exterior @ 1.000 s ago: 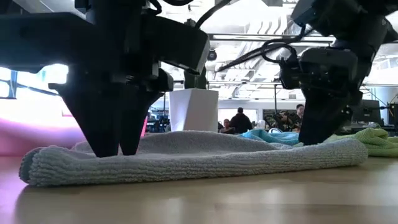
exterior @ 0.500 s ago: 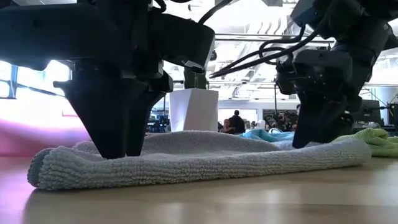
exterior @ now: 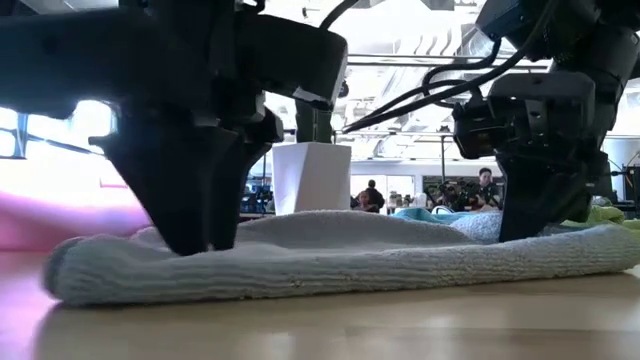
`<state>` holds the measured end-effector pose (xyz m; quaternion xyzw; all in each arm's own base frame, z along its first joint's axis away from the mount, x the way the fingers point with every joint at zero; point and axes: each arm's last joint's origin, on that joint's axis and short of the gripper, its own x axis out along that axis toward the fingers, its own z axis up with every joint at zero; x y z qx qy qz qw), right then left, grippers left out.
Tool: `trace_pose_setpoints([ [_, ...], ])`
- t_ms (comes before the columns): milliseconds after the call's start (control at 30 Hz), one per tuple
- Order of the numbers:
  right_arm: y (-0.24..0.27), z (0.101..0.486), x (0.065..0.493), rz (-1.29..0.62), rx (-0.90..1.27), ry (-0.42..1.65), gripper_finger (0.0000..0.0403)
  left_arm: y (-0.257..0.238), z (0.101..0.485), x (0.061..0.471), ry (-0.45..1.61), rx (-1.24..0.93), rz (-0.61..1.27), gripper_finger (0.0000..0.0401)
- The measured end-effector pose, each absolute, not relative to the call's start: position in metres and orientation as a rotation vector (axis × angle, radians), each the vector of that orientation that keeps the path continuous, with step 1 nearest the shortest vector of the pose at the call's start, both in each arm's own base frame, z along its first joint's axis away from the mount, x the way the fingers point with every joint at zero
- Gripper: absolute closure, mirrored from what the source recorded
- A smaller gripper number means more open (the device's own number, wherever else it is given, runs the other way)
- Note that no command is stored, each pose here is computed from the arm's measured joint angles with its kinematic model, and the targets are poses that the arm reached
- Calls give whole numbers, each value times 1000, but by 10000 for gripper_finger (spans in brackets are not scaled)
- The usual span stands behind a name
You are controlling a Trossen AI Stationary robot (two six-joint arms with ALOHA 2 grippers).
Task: Fold microfiber towels
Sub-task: Fold the gray towel
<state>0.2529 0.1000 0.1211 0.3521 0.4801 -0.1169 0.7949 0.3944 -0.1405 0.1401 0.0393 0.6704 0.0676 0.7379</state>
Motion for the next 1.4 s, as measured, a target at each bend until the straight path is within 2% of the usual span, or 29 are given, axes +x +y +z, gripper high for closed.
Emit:
trace_pose_setpoints([
  [133, 99, 121, 251, -272, 747, 1058, 387, -144, 144, 397, 1437, 134, 184, 229],
  [267, 100, 131, 252, -308, 653, 1164, 400, -147, 152, 400, 1422, 144, 187, 229],
  [567, 97, 189, 256, -519, 354, 1363, 401, -155, 163, 390, 1493, 182, 196, 229],
  [767, 103, 215, 270, -556, 418, 1334, 402, -164, 174, 381, 1547, 227, 201, 229],
  [1067, 127, 219, 313, -474, 478, 1361, 402, -179, 199, 372, 1553, 317, 236, 229],
  [1400, 151, 228, 369, -416, 494, 1298, 402, -191, 203, 368, 1532, 351, 202, 229],
])
